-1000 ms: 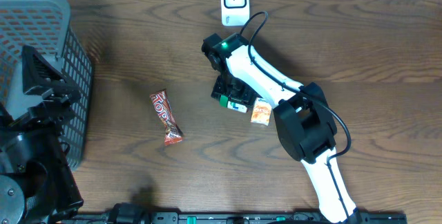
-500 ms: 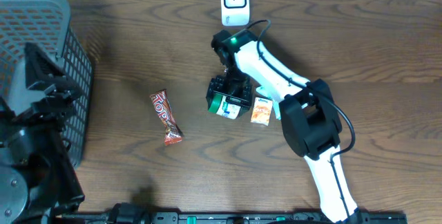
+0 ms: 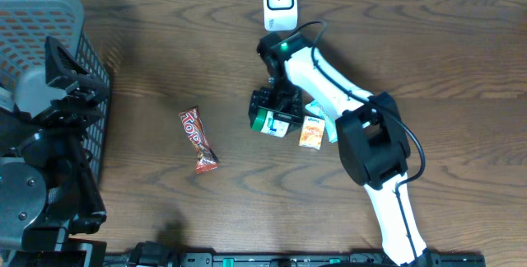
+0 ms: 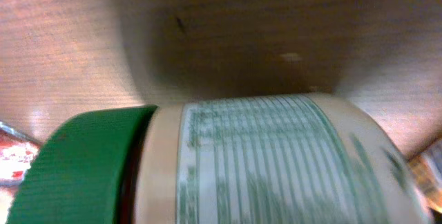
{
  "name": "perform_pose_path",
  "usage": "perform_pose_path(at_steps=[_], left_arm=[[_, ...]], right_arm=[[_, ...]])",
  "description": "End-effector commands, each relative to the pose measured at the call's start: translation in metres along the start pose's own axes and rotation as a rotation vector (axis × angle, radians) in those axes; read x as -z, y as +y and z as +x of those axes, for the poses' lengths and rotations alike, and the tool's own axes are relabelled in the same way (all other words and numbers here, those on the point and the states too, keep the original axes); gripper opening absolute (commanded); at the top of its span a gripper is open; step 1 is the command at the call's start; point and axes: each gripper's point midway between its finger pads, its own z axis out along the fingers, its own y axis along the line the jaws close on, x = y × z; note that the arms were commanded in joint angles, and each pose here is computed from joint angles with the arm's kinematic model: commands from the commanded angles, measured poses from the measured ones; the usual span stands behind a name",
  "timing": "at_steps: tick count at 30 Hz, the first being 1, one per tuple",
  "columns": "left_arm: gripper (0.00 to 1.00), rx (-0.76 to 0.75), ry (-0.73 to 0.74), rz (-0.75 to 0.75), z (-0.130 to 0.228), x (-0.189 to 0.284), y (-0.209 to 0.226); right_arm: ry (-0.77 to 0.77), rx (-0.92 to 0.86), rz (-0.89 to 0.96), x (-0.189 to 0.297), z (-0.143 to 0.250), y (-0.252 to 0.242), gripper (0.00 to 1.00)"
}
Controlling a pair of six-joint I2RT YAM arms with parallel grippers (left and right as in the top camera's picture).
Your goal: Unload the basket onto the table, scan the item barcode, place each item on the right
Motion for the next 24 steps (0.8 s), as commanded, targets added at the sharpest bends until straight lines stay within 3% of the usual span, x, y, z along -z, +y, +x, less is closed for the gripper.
perform_pose_path(at_steps=[1, 13, 15, 18, 24], left_arm=[[0.98, -0.004, -0.005, -0.01, 0.0, 0.0, 0.002], [0.98, -0.004, -0.005, -0.01, 0.0, 0.0, 0.002], [0.98, -0.004, -0.005, -0.01, 0.0, 0.0, 0.002], [0.98, -0.004, -0.005, -0.01, 0.0, 0.0, 0.002], [0.98, -0.004, -0.004, -0.01, 0.0, 0.0, 0.002]], right_arm=[[-0.047, -0.01, 0.077, -0.02, -0.002, -0.01, 0.86], [-0.141, -0.002, 0.183, -0.043, -0.015, -0.033, 0.88], [-0.14, -0.004, 0.182, -0.043, -0.016, -0.034, 0.84], [-0.1, 0.003, 0.161, -0.039, -0.011, -0.032, 0.75], [0.081, 0.074, 0.018, -0.013, 0.014, -0.015, 0.75]])
